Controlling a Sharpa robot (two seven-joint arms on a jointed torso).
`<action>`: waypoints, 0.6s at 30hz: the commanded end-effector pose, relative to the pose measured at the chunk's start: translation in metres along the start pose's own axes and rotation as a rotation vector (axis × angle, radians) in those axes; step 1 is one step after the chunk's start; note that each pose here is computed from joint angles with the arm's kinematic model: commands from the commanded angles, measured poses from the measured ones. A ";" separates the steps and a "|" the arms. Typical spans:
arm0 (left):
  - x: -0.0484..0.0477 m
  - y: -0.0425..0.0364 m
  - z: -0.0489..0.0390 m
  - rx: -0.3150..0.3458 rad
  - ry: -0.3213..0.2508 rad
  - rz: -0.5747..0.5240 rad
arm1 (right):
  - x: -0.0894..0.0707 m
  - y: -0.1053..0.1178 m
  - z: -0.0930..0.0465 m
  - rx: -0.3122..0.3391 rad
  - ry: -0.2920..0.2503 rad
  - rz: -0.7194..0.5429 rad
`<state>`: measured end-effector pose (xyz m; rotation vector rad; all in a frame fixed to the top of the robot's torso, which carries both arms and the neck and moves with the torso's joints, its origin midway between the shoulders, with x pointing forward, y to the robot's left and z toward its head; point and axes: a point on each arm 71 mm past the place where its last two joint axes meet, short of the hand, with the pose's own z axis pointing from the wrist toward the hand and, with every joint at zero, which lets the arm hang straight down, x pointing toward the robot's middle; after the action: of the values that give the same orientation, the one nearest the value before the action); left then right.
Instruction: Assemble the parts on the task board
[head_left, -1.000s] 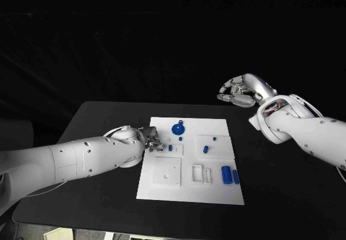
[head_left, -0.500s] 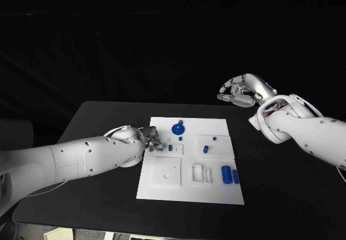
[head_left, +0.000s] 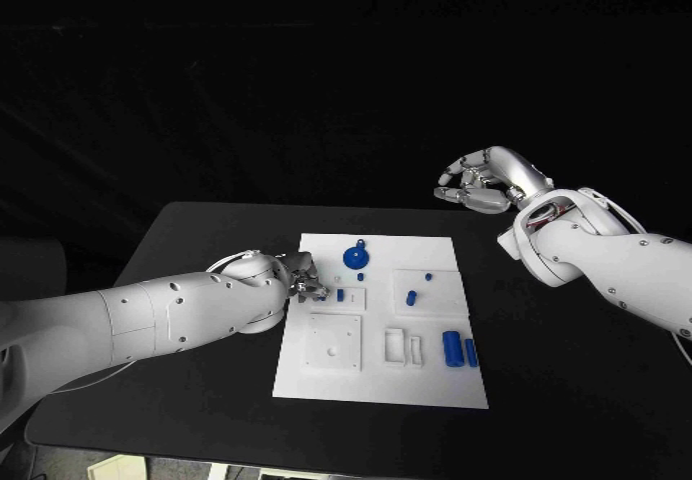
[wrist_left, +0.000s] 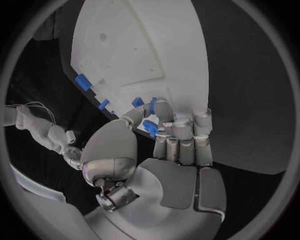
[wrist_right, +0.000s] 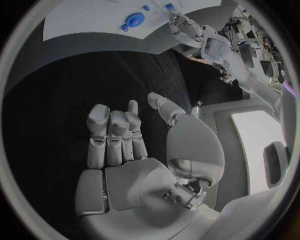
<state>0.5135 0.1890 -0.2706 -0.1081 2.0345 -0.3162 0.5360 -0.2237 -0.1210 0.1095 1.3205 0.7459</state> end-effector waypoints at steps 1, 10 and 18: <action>0.0108 -0.0003 -0.0003 0.000 0.058 0.013 | 0.000 0.001 0.000 -0.008 0.009 0.000; 0.0108 0.0003 -0.0002 -0.003 0.060 0.013 | 0.001 0.001 0.000 -0.008 0.009 0.000; 0.0095 0.0016 0.0005 -0.005 0.048 0.009 | 0.001 0.001 0.000 -0.008 0.009 0.000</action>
<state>0.5137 0.1899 -0.2718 -0.1090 2.0402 -0.3124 0.5362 -0.2240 -0.1211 0.1103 1.3208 0.7451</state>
